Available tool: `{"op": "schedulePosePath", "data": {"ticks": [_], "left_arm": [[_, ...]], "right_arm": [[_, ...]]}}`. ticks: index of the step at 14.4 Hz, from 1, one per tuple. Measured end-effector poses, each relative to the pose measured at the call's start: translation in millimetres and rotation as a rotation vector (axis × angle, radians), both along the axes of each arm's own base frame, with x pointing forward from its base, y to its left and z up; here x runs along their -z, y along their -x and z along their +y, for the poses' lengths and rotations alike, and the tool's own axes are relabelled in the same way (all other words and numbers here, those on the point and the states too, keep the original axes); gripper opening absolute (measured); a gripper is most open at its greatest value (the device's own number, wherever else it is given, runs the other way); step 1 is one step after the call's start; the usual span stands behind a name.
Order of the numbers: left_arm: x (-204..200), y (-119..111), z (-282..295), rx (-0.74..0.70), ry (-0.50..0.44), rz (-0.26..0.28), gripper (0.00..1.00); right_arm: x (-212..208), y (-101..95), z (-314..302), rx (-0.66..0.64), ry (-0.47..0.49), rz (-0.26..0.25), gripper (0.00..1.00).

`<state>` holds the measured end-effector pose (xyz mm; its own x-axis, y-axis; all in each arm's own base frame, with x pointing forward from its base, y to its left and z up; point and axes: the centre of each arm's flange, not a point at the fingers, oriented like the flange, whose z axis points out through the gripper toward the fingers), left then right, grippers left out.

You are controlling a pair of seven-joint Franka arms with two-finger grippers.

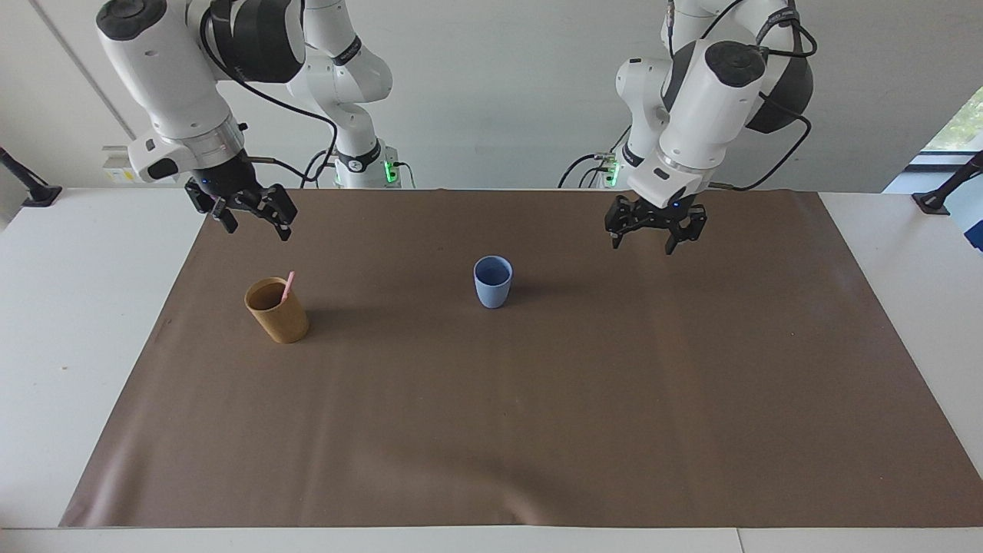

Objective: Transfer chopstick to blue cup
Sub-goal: 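Withdraw the left gripper while the right gripper reaches the tan cup, then lower the right gripper into the tan cup and grasp the chopstick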

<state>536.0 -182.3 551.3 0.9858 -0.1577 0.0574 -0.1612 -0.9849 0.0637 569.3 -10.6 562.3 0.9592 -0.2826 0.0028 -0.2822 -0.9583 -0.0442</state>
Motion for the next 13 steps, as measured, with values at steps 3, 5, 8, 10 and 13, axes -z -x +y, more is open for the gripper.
{"op": "schedulePosePath", "data": {"ticks": [3,5,8,10,13], "left_arm": [[-40.1,-6.5,41.5,0.012,-0.004,-0.004,1.0],[-74.9,-7.3,68.0,0.017,-0.007,-0.005,1.0],[-102.4,-11.5,102.7,0.028,-0.01,-0.004,1.0],[-108.9,-15.9,116.0,0.04,-0.012,0.0,1.0],[-113.4,-19.4,129.0,0.033,-0.013,0.011,1.0]], "right_arm": [[35.2,-18.3,0.5,0.152,-0.085,0.034,1.0],[51.4,-29.1,-10.0,0.264,-0.134,0.035,1.0],[64.6,-35.8,-38.5,0.447,-0.232,0.052,1.0],[71.3,-35.1,-57.5,0.53,-0.275,0.076,1.0],[85.7,-29.9,-67.8,0.64,-0.336,0.16,1.0]]}}
